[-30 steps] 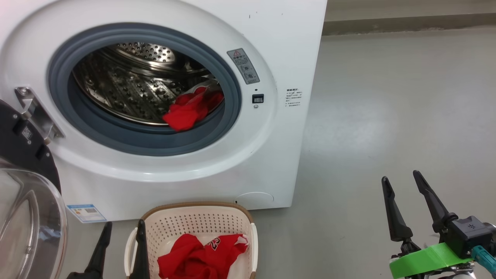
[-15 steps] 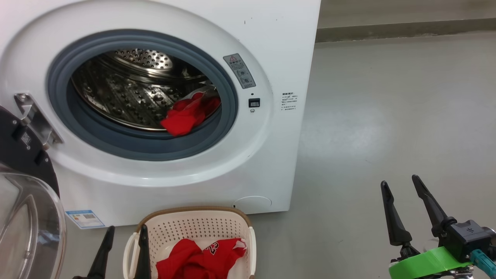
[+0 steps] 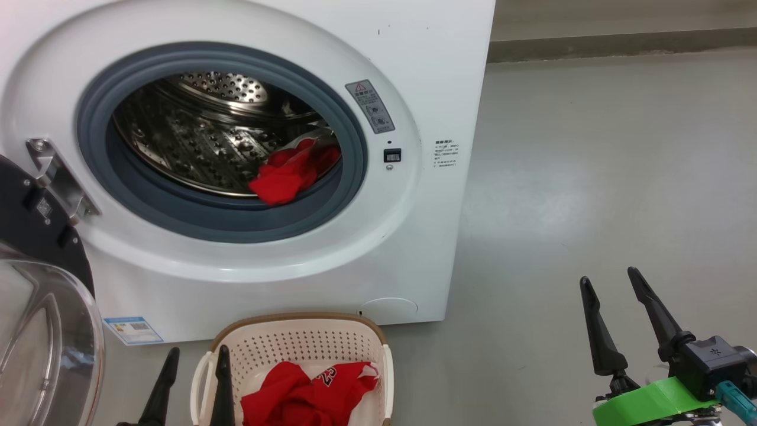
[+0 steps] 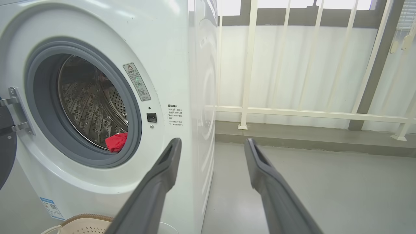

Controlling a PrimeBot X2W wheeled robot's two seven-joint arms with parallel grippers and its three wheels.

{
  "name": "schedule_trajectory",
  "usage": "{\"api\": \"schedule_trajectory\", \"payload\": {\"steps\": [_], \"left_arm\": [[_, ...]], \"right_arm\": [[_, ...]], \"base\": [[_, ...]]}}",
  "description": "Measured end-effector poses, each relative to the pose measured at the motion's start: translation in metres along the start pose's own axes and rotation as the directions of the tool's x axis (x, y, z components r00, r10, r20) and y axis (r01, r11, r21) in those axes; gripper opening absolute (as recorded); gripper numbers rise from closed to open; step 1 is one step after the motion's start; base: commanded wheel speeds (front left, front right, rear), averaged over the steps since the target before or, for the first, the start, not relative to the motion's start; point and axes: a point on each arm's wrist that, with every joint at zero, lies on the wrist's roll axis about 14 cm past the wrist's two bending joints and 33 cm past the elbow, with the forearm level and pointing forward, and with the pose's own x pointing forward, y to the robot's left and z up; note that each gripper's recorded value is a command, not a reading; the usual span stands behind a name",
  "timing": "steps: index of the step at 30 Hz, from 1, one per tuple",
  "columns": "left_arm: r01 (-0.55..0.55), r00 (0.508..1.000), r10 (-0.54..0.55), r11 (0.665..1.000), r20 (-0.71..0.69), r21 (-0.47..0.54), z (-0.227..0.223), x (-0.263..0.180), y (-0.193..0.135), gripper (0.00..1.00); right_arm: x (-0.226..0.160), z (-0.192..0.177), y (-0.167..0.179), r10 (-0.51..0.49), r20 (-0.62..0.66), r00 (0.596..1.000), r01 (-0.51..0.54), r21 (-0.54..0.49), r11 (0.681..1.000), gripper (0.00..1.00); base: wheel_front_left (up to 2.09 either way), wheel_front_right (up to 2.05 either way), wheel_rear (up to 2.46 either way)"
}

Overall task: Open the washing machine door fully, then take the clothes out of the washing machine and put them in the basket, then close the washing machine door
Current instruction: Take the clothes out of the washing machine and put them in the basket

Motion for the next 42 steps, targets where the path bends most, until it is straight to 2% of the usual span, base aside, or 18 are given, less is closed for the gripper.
{"api": "schedule_trajectory", "payload": {"steps": [12, 29, 34, 42], "left_arm": [[0.007, 0.999, -0.007, 1.000, -0.033, -0.002, -0.011, 0.007, 0.001, 1.00], [0.087, 0.996, -0.088, 0.996, 0.018, 0.019, -0.002, 0.093, -0.011, 1.00], [0.080, 0.996, -0.080, 0.997, 0.039, 0.022, -0.001, 0.127, -0.009, 1.00], [0.092, 0.995, -0.092, 0.996, 0.025, -0.010, -0.017, 0.174, -0.010, 1.00]], "right_arm": [[0.007, -0.011, 0.004, 0.016, -0.030, 0.999, -0.017, -0.011, 1.000, 1.00], [0.050, -0.042, 0.027, 0.092, -0.089, 0.992, -0.094, -0.020, 0.995, 1.00], [0.067, -0.054, 0.032, 0.106, -0.101, 0.989, -0.108, -0.013, 0.994, 1.00], [0.087, -0.078, 0.032, 0.112, -0.133, 0.985, -0.114, -0.005, 0.993, 1.00]], "base": [[0.00, 0.00, 0.00], [0.00, 0.00, 0.00], [0.00, 0.00, 0.00], [0.00, 0.00, 0.00]]}}
